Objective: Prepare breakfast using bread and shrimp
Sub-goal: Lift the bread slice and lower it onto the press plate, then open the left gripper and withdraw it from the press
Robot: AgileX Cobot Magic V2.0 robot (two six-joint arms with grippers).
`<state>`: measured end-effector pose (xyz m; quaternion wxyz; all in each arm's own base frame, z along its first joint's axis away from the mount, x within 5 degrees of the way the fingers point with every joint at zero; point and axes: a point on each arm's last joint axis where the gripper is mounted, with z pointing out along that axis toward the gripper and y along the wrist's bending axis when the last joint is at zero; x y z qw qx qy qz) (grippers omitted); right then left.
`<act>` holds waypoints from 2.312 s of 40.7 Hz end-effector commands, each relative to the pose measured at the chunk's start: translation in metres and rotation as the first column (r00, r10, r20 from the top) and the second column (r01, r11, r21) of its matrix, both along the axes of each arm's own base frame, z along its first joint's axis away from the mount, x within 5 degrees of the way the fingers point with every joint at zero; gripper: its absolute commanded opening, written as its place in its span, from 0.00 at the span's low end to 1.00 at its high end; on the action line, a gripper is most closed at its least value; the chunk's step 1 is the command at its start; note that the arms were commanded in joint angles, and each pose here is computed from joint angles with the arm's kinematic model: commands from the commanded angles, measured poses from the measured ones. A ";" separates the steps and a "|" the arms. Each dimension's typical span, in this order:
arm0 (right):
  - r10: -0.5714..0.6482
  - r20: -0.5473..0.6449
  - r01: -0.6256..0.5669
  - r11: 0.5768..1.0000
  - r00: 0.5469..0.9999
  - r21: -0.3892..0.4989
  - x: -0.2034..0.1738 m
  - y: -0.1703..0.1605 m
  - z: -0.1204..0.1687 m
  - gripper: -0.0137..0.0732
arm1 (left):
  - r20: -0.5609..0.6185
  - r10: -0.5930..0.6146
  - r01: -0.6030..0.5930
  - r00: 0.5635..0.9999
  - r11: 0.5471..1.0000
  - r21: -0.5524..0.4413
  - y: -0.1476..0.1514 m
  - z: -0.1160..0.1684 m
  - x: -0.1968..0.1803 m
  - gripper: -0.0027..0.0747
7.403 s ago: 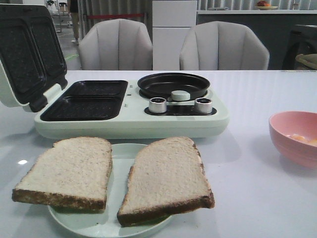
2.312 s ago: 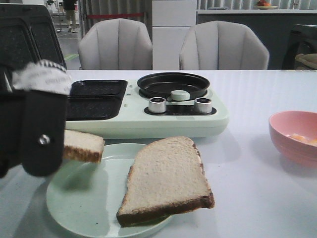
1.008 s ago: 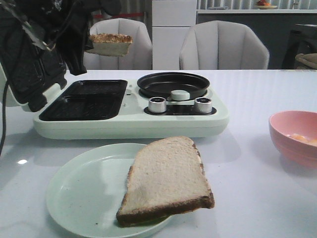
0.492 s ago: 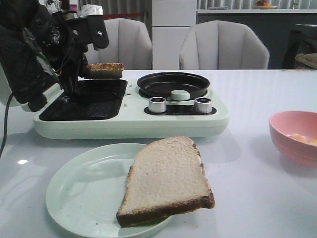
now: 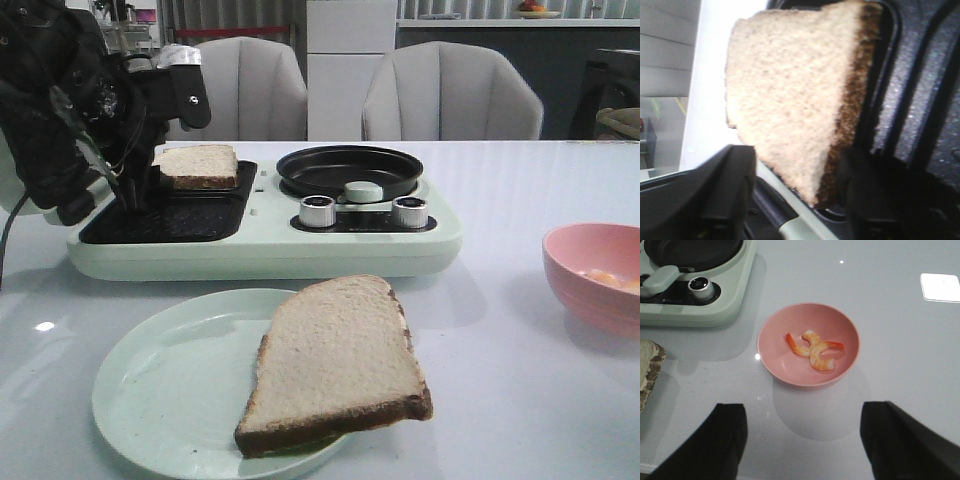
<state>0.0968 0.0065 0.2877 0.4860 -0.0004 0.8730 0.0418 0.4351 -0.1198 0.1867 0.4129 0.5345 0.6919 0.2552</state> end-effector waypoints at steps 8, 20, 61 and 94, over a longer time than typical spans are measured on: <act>-0.006 0.091 0.007 1.000 0.996 -0.006 0.005 -0.001 0.016 0.83 | 0.095 -0.014 0.014 0.995 1.000 -0.008 0.005 0.046 -0.015 0.69; -0.006 0.091 0.007 1.000 0.996 -0.006 0.005 -0.001 0.016 0.83 | 0.111 -0.102 0.108 0.989 0.993 -0.044 -0.004 0.075 -0.055 0.69; -0.006 0.091 0.007 1.000 0.996 -0.006 0.005 -0.001 0.016 0.83 | -0.020 -0.186 0.117 0.982 0.693 -0.712 -0.032 0.116 -0.247 0.69; -0.006 0.091 0.007 1.000 0.996 -0.006 0.005 -0.001 0.016 0.83 | -0.181 0.011 -0.122 0.983 0.778 -0.616 -0.004 0.103 -0.248 0.69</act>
